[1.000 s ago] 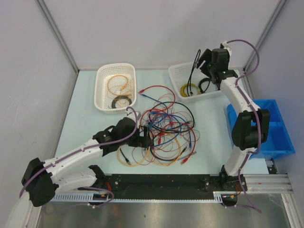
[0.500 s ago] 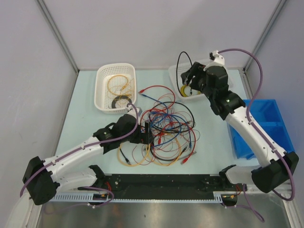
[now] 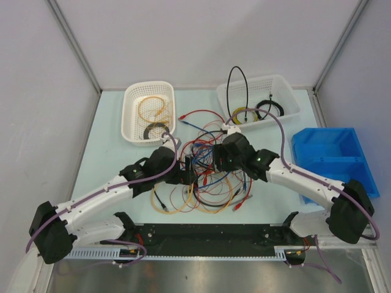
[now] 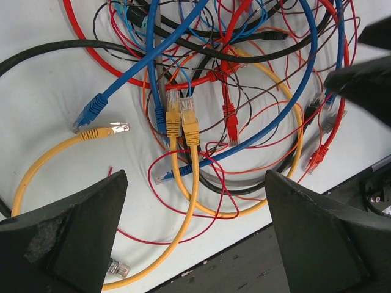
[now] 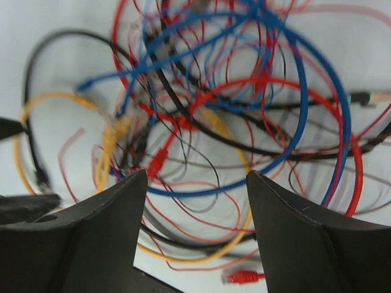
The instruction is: Untangle the cables
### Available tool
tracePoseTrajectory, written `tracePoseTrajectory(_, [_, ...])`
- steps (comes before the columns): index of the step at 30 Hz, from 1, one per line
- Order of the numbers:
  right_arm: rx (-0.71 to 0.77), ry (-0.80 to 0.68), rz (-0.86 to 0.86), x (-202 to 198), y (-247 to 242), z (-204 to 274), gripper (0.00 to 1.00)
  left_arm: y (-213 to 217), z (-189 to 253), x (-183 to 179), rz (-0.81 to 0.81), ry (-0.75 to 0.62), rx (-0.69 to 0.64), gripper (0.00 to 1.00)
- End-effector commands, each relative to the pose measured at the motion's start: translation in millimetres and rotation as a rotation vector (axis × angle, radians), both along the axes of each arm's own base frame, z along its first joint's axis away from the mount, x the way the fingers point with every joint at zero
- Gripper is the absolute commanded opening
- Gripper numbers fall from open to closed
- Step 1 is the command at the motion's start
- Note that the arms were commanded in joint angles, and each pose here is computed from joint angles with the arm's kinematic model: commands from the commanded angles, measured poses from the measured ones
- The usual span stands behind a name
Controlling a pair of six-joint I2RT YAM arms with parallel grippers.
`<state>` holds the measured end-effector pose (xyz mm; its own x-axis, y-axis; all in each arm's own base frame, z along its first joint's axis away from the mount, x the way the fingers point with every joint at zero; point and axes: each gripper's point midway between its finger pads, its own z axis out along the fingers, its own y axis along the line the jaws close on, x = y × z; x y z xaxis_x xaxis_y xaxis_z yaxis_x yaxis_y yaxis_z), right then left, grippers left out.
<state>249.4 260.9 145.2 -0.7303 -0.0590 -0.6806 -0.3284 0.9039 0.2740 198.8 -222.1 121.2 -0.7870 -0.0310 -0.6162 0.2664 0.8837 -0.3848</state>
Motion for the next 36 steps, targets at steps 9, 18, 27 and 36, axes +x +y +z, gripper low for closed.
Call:
tracePoseTrajectory(9, [0.251,-0.204,-0.255,72,-44,68,0.66,14,8,4,0.082,-0.025,-0.024,0.99])
tracePoseTrajectory(18, [0.433,-0.273,-0.365,222,-78,123,0.69,17,-6,-2,0.082,0.016,-0.013,0.99])
tracePoseTrajectory(27, [0.352,-0.266,-0.296,294,-39,117,0.76,15,-23,0,0.068,0.059,0.015,1.00])
tracePoseTrajectory(36, [0.208,-0.194,-0.363,340,-45,74,0.65,13,-26,5,0.071,0.068,0.027,0.99])
